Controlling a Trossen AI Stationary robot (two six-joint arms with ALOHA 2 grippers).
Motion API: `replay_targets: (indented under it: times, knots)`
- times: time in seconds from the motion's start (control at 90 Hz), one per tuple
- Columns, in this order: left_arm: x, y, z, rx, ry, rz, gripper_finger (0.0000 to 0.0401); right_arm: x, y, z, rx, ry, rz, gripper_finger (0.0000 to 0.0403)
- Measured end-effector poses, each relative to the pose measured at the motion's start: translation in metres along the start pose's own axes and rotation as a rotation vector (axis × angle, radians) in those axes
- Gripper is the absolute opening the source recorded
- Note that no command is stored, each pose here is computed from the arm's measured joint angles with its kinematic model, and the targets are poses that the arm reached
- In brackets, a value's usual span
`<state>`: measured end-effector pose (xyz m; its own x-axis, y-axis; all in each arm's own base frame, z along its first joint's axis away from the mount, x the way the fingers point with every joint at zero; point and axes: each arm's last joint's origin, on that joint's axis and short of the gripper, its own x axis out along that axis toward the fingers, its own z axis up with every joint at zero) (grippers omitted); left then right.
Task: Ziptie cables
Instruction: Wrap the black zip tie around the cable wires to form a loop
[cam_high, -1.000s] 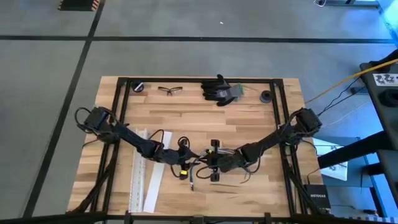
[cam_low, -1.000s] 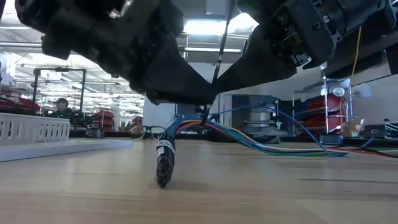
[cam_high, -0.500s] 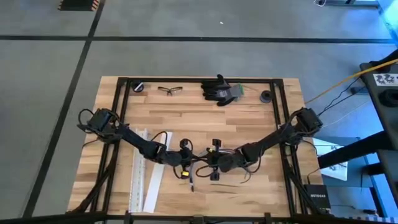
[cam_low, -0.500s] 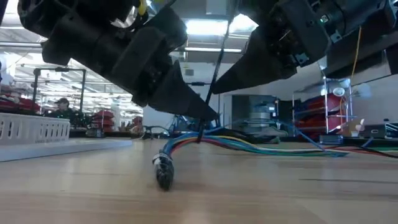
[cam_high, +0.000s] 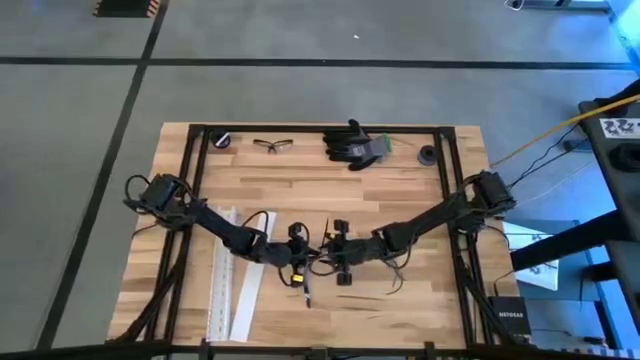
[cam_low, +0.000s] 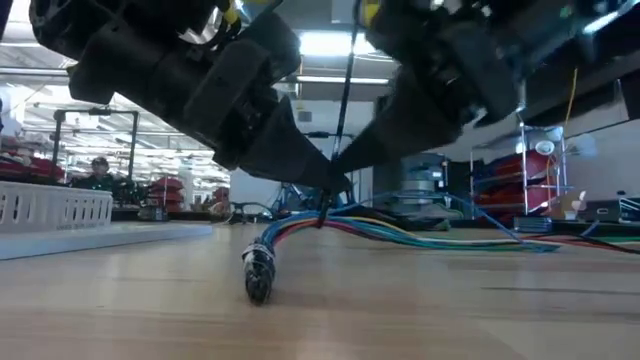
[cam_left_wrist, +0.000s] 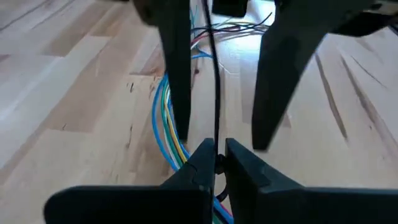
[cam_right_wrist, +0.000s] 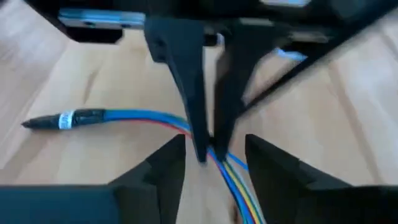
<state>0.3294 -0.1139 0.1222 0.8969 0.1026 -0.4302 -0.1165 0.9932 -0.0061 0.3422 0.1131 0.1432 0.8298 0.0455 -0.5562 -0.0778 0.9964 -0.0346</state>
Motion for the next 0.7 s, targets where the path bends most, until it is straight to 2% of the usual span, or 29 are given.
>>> replay_targets:
  times: [0.167,0.356,0.589,0.7]
  knots:
    - [0.0,0.0,0.0,0.003,0.004,0.001,0.0002,0.003,-0.004,-0.003,-0.014,0.022,0.004,0.0118]
    - [0.0,0.0,-0.001,0.007,0.013,-0.005,0.0002,0.003,-0.004,-0.003,-0.067,0.015,-0.012,0.0013]
    - [-0.002,-0.001,-0.005,-0.022,0.032,0.002,0.0005,0.0,-0.003,0.009,-0.076,-0.081,-0.026,0.0]
    - [-0.001,-0.003,-0.011,-0.032,0.042,0.003,0.0007,0.0,-0.003,0.008,-0.106,-0.081,-0.115,0.0]
